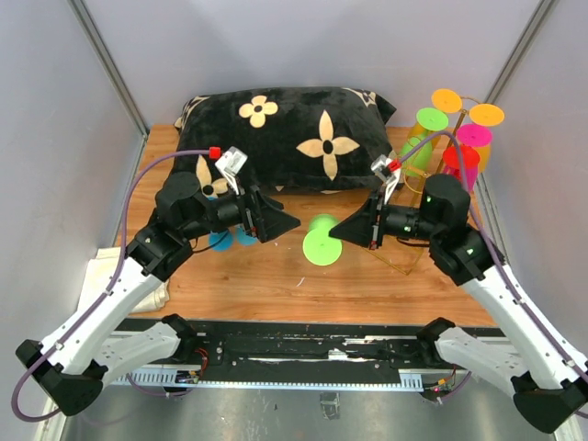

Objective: Take the wine glass off the wine glass rack
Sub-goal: Place the wine glass at the center of the board.

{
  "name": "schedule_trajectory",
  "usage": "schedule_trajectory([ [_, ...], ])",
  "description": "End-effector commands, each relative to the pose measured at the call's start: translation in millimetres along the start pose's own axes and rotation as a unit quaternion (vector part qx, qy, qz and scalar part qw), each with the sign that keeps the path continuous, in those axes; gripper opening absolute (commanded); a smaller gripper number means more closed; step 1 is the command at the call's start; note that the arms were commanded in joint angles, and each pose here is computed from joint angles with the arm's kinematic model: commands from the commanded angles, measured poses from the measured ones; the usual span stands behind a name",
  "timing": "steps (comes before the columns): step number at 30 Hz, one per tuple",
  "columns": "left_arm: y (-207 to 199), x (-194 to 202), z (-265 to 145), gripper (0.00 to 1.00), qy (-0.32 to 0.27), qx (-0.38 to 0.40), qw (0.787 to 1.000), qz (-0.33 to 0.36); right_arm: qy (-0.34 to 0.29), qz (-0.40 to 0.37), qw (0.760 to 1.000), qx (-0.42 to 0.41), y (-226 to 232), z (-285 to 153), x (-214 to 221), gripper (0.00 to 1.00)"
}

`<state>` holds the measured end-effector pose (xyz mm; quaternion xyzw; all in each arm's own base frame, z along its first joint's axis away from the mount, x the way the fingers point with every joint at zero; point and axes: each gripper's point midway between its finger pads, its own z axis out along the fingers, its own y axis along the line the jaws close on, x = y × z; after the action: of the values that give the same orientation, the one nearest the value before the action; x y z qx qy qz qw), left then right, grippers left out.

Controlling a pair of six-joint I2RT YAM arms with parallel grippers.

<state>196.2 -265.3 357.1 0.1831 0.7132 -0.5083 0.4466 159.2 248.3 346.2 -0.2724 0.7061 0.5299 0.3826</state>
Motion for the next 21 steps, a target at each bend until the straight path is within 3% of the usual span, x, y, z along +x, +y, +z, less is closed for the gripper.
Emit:
schedule_trajectory([
  [1, -12.5, 21.0, -12.8, 0.93, 0.021, 0.042, 0.999, -0.018, -0.084, -0.064, 0.994, 0.001, 4.1, 17.1, -19.3, 0.01],
  [5, -19.1, 48.4, -22.3, 0.86, 0.019, 0.096, 0.994, -0.041, -0.099, -0.062, 0.993, -0.007, -5.2, 30.5, 1.4, 0.01],
  [9, -18.7, 63.7, -21.2, 0.69, 0.037, 0.114, 0.990, -0.070, -0.087, -0.063, 0.994, -0.013, -6.5, 34.7, 5.5, 0.01],
  [14, -12.5, 59.1, -17.6, 0.64, 0.013, 0.101, 0.992, -0.077, -0.091, -0.066, 0.993, -0.036, -3.5, 38.6, 8.7, 0.01],
  [21, -11.6, 59.8, -12.0, 0.37, -0.007, 0.119, 0.987, -0.104, -0.091, -0.065, 0.992, -0.055, 1.3, 39.0, 12.2, 0.01],
])
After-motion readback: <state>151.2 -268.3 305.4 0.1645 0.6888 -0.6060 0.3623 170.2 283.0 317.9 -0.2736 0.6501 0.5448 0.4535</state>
